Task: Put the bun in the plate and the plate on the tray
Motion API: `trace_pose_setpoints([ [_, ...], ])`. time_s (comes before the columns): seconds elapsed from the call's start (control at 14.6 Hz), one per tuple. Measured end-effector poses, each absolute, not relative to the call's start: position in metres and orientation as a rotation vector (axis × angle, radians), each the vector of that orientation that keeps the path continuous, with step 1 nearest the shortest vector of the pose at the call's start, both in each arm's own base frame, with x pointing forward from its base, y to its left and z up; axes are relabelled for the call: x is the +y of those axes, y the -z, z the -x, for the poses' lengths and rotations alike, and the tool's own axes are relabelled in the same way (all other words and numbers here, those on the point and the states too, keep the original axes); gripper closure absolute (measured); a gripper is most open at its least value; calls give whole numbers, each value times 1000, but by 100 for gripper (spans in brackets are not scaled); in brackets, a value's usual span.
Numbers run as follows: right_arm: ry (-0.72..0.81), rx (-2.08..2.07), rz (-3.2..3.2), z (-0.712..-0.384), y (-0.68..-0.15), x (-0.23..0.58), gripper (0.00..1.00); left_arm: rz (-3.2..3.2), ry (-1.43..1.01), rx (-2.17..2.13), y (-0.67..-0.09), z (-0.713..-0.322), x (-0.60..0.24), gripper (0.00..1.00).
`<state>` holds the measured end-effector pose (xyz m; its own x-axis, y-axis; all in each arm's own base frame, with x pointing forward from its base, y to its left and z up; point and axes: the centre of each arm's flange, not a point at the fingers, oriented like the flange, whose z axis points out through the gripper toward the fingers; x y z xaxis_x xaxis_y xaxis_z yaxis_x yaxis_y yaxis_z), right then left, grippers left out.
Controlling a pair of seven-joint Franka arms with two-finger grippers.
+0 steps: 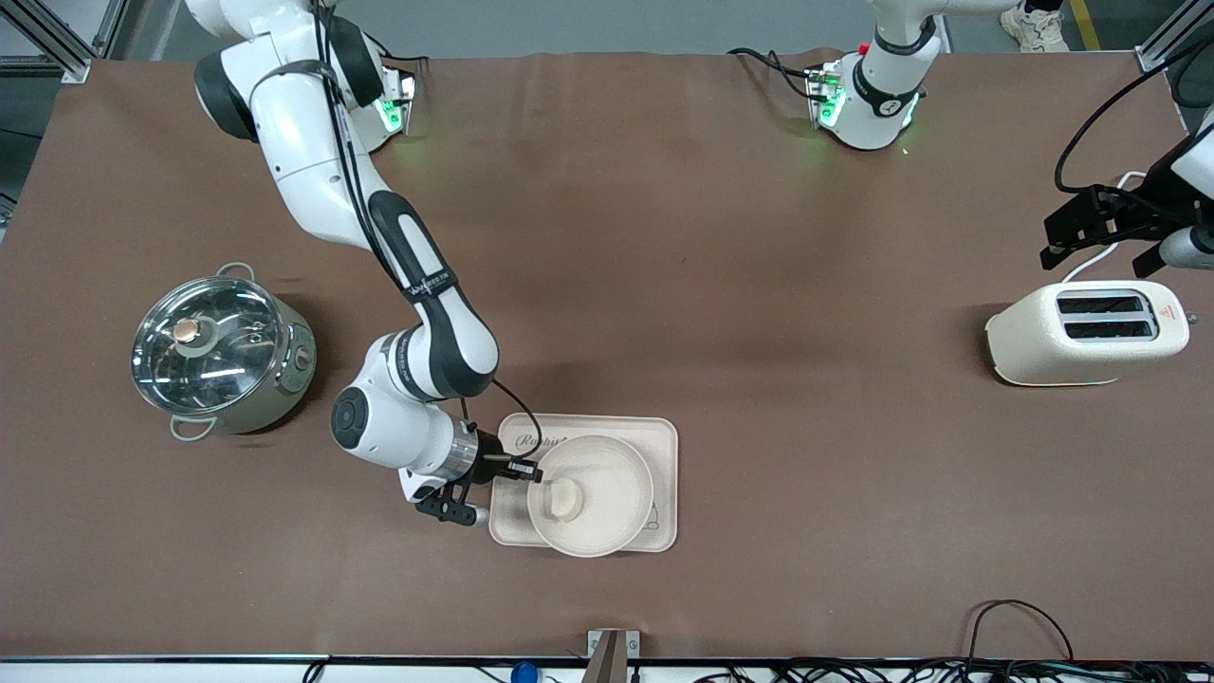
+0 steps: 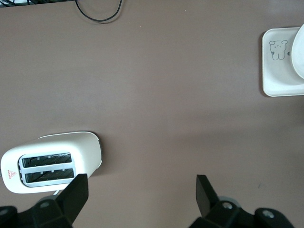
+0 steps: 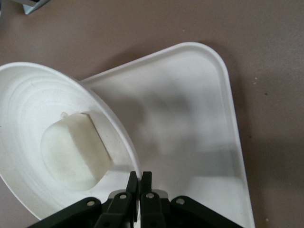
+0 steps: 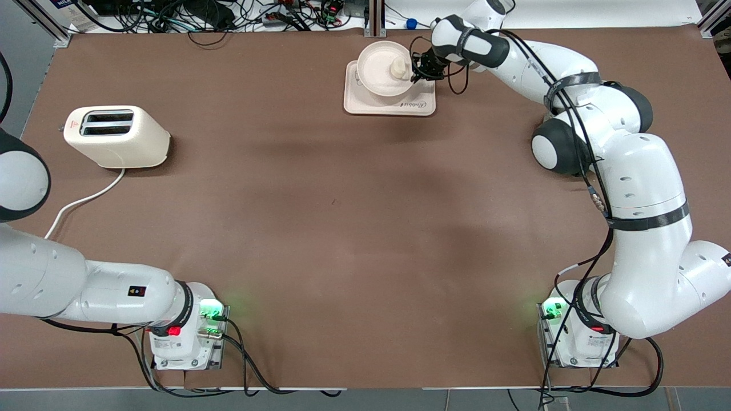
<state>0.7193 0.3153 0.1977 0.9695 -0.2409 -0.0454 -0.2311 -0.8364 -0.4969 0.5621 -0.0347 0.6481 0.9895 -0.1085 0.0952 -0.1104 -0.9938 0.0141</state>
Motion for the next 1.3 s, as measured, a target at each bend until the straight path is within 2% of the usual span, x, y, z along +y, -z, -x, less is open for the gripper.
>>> trace_pose_setpoints([
  [0.48,-22,281,2659,-715,-185,313,96,-3115,-140,-165,-645,-564,-33,0],
  [0.62,-35,267,2677,-714,-184,310,83,-3115,-138,-164,-645,-564,-33,0],
  [0.69,-36,263,2686,-715,-184,307,83,-3115,-138,-164,-645,-564,-33,0],
  [0.75,-35,258,2694,-716,-184,305,77,-3115,-138,-164,-645,-564,-33,0],
  [1.03,-53,189,2732,-718,-203,306,42,-3115,-138,-163,-645,-564,-32,0],
  [1.1,-53,165,2746,-719,-216,306,29,-3115,-138,-163,-645,-564,-32,0],
  [1.3,-53,119,2819,-727,-273,281,2,-3115,-138,-163,-645,-564,-32,0],
])
